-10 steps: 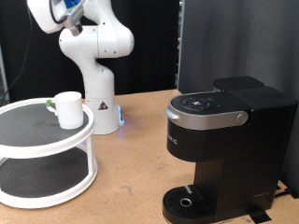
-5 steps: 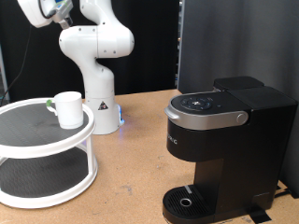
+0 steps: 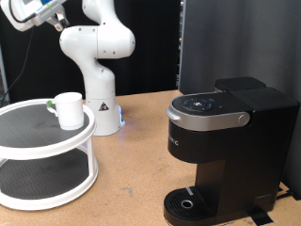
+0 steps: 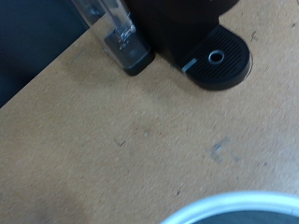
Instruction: Make a cup of coffee with the keurig machine
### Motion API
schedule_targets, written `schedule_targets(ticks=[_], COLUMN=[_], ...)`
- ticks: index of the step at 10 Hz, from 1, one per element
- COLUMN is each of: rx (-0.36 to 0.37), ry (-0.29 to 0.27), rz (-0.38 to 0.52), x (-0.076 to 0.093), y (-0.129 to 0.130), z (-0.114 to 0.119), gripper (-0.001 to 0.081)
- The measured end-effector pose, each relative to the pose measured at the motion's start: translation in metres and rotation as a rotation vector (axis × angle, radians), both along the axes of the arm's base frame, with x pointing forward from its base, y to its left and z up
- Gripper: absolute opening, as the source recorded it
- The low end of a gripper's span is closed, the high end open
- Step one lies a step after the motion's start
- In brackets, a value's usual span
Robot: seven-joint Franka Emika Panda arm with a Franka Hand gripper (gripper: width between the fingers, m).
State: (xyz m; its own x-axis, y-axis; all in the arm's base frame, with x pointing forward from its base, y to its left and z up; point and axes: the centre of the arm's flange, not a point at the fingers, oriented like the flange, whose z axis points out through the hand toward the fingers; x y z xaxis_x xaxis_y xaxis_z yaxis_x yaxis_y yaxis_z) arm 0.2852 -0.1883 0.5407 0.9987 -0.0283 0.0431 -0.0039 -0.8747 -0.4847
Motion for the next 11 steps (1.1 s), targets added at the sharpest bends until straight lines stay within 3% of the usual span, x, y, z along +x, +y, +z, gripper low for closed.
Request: schedule_targets(ticks=[2, 5, 7, 11], rx=[-0.03, -0.066, -0.151, -0.165], ry=[0.039, 0.037, 0.1, 0.089], rz=[0.0, 0.019, 0.104, 0.104], x=[-0.011, -0.023, -0.033, -0.033], y=[-0.01, -0.02, -0.026, -0.027], z=[-0.001, 0.001, -0.003, -0.003], gripper=[0.0006, 0.0006, 0.0006, 0.0006])
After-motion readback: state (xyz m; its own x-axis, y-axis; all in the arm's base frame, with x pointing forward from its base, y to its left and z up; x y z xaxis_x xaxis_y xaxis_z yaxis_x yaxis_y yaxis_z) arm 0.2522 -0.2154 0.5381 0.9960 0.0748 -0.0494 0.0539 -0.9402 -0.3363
